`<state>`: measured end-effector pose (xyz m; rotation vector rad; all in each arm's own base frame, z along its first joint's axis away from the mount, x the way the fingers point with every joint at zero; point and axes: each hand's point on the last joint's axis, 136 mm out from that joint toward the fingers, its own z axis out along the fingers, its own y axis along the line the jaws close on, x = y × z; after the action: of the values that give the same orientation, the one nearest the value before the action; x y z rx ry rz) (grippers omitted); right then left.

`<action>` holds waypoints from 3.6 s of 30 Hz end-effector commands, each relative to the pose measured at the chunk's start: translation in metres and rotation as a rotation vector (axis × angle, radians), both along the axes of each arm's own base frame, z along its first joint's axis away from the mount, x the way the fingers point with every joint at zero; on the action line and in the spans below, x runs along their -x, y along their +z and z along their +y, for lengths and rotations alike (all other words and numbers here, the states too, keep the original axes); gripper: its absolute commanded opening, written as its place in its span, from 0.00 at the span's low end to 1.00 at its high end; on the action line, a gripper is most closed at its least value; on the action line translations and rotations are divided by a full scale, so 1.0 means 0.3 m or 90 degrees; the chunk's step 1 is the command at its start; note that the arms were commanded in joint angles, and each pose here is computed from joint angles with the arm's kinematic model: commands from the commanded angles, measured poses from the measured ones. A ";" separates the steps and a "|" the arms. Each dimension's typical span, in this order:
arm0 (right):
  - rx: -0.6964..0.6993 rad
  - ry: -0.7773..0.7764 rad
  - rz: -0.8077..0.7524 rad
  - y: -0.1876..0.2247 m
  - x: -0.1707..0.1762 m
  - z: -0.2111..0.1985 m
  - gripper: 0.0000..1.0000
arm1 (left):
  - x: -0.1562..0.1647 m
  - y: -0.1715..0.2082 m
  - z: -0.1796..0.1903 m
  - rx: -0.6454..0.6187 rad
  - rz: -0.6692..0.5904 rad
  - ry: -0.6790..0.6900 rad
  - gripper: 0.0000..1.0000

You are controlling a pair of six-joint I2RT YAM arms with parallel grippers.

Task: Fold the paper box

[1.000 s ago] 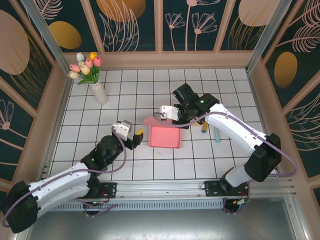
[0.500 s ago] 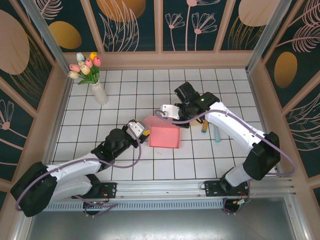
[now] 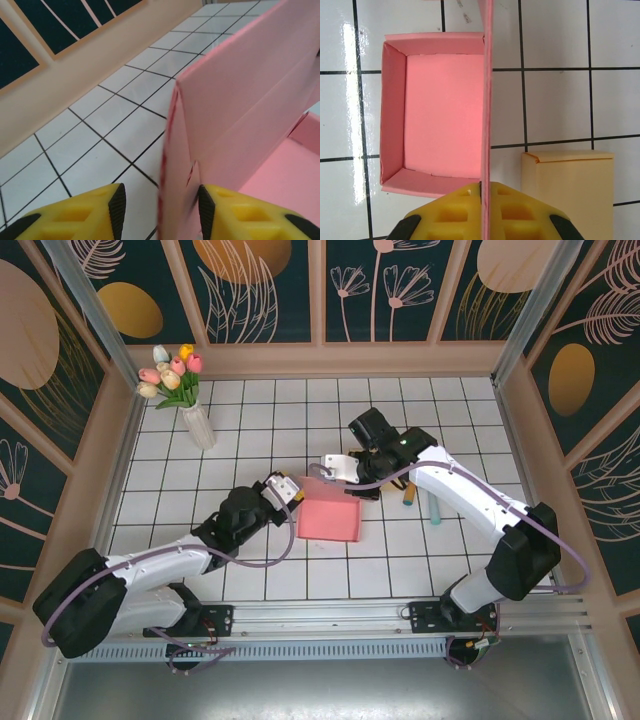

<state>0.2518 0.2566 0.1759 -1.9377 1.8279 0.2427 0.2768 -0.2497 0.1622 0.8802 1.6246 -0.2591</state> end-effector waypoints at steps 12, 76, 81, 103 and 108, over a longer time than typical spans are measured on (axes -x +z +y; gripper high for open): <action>-0.041 -0.036 -0.036 0.032 -0.038 0.019 0.02 | -0.034 0.048 -0.065 0.069 0.063 -0.005 0.00; -0.478 -0.505 0.015 -0.058 -0.158 0.026 0.39 | -0.080 0.060 0.094 0.206 0.058 0.180 0.00; -0.554 -0.639 0.063 -0.034 -0.210 0.006 0.39 | -0.091 0.071 0.117 0.275 0.064 0.214 0.00; -0.566 -0.700 0.062 -0.083 -0.232 0.101 0.35 | -0.174 0.033 0.047 0.190 0.002 0.234 0.00; -0.556 -0.679 0.062 -0.130 -0.219 0.109 0.22 | -0.155 -0.012 0.051 0.266 0.063 0.256 0.00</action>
<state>0.3210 0.2710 0.1278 -0.2399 2.1050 0.5429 0.3294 -0.2229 0.1513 0.2796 1.7418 -0.2305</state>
